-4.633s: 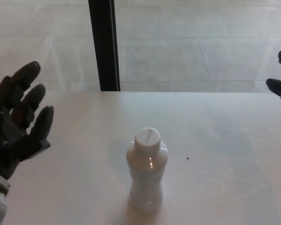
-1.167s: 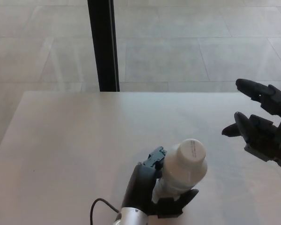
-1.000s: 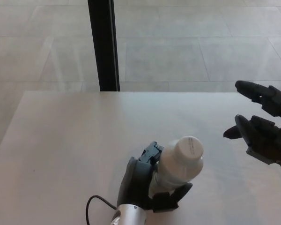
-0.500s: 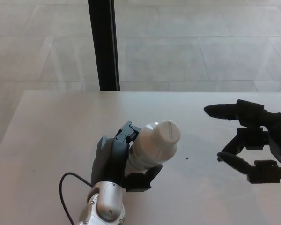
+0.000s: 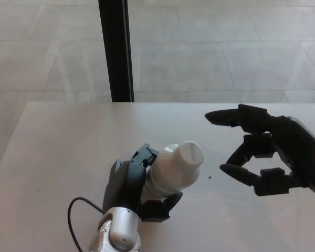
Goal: The robot uses its left hand to to lift the bottle kept on the middle of the desk and tilts it towards its right hand. It then uses its right hand to rotate its cap to open it and places the bottle and cap back on the desk
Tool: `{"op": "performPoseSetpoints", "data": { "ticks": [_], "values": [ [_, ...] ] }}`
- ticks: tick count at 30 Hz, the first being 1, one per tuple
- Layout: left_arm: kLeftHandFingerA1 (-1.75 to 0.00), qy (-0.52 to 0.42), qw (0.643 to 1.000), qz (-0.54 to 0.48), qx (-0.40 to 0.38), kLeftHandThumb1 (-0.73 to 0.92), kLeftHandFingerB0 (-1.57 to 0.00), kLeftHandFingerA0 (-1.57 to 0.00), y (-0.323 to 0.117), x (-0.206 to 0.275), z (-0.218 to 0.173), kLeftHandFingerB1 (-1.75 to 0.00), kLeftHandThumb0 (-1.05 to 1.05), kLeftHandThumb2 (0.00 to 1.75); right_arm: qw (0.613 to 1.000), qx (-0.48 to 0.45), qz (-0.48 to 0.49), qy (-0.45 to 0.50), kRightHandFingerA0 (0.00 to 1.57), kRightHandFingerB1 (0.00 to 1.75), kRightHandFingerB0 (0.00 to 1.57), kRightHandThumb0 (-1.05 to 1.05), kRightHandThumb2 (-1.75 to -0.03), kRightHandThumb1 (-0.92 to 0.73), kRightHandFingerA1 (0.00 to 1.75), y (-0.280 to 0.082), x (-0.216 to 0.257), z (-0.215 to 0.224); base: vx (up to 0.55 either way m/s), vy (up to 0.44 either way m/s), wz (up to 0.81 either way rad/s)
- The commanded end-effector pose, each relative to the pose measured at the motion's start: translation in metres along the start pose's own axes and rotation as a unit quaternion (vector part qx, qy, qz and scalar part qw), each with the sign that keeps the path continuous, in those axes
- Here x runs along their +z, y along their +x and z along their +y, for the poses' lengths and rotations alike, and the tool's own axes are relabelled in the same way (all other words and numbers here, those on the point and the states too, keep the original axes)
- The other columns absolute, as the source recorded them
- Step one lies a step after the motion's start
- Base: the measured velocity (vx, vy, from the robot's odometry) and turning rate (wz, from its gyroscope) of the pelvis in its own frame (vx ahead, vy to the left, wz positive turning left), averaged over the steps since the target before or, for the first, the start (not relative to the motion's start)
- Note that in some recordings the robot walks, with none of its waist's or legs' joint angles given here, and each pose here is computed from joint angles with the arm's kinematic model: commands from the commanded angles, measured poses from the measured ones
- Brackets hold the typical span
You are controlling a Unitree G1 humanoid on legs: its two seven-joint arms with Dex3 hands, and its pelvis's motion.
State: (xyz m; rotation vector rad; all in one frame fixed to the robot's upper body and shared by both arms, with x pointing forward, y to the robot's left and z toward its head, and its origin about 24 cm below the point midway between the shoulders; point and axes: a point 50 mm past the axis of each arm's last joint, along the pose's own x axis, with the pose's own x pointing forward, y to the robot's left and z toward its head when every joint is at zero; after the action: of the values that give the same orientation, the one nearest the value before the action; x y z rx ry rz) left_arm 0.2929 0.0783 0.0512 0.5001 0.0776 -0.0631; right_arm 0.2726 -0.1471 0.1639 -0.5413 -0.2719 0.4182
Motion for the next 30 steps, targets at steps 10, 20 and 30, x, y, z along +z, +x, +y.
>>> {"op": "performPoseSetpoints", "data": {
  "ticks": [10,20,30],
  "values": [
    [-1.75,0.025,1.0,0.015,-0.006,0.62,-0.71,-0.78,-0.002,-0.01,-0.002,-1.54,0.04,1.26,0.998,-0.032,0.046,-0.01,0.79,0.36,0.37,-0.61,-0.58,-0.54,0.96,0.01,-0.014,0.014,0.0,0.0,0.0],
    [-1.74,0.04,0.999,0.006,0.001,0.76,-0.68,-0.68,-0.003,-0.013,-0.002,-1.29,-0.03,0.84,0.996,0.035,0.062,-0.059,0.71,0.35,0.34,-0.64,-0.56,-0.49,0.98,-0.001,-0.019,0.031,0.0,0.0,0.0],
    [-0.99,0.028,1.0,0.007,0.001,0.82,-0.6,-0.7,-0.006,-0.013,-0.007,-0.73,-0.08,0.71,0.998,0.02,0.046,-0.049,0.78,0.34,0.37,-0.59,-0.56,-0.5,0.92,0.001,-0.012,0.035,0.0,0.0,0.0]
  ]
}}
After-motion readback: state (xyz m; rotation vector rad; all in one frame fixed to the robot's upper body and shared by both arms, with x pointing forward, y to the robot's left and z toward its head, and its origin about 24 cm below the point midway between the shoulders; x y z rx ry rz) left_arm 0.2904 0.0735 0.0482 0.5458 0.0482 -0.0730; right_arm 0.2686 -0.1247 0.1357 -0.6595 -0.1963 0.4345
